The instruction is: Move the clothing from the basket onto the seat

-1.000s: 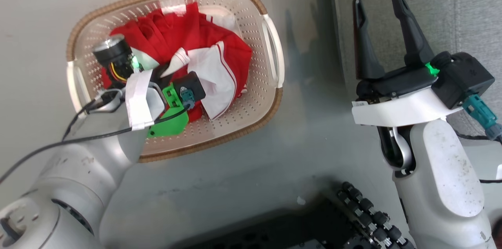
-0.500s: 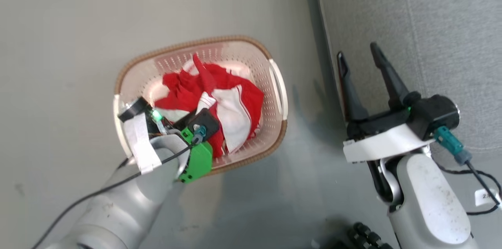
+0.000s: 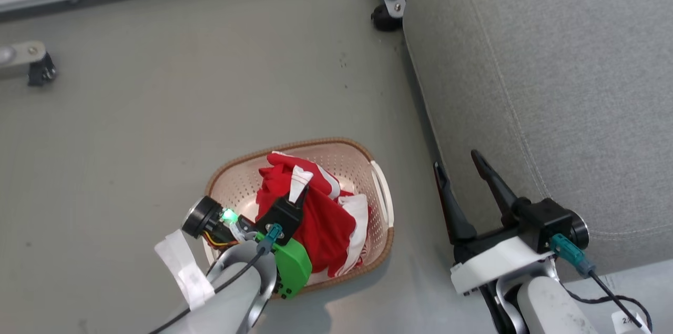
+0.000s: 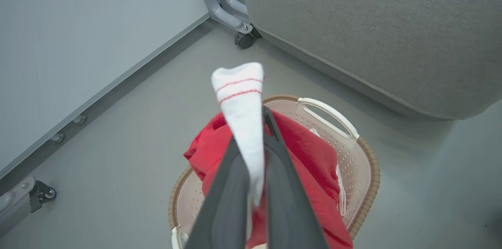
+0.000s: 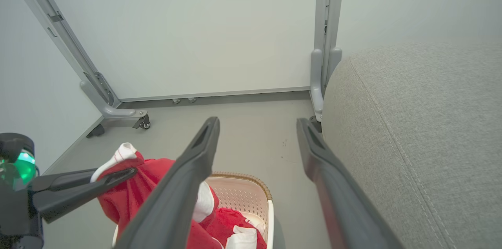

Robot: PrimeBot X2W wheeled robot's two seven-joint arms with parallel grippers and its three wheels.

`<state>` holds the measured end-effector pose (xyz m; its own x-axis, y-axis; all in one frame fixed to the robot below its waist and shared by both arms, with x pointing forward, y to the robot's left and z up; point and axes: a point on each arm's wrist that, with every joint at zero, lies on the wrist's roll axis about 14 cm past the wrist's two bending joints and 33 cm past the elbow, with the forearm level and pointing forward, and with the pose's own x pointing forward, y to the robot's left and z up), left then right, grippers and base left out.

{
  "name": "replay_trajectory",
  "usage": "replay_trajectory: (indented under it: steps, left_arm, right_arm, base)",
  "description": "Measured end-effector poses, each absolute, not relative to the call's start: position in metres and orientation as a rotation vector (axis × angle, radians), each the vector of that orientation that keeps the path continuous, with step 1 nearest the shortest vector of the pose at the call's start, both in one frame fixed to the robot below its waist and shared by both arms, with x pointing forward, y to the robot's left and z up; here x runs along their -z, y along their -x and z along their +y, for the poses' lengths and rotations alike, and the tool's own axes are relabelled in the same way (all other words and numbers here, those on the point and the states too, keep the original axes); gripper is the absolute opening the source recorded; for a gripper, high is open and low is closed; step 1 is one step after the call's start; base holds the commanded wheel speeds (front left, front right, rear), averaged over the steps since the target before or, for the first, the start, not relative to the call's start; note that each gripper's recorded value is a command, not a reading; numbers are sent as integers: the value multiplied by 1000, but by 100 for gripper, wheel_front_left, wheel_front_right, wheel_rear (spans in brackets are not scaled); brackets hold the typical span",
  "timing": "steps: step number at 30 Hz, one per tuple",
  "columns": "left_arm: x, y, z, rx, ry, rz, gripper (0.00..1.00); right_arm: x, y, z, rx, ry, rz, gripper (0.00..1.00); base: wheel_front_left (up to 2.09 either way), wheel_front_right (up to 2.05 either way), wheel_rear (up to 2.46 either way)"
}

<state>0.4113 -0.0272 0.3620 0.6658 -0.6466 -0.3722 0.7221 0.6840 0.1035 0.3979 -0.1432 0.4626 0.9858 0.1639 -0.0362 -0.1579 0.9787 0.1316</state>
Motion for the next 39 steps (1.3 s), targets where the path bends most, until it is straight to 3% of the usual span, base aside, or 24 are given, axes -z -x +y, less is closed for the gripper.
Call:
replay_trajectory:
  steps: [11,21,39]
  left_arm:
    - [-478,-391,-25,665,-153,12,0]
    - [-557,-381,-19,626,-104,-210,0]
    - [-600,-374,-54,715,-37,-316,0]
  right_arm:
    - [-496,-348,-136,-176,-140,-42,100]
    - [-520,-333,-123,-219,-147,-119,100]
    - [-560,-338,-51,-453,-201,-214,100]
  base:
    - [0,0,0]
    - [0,0,0]
    - [0,0,0]
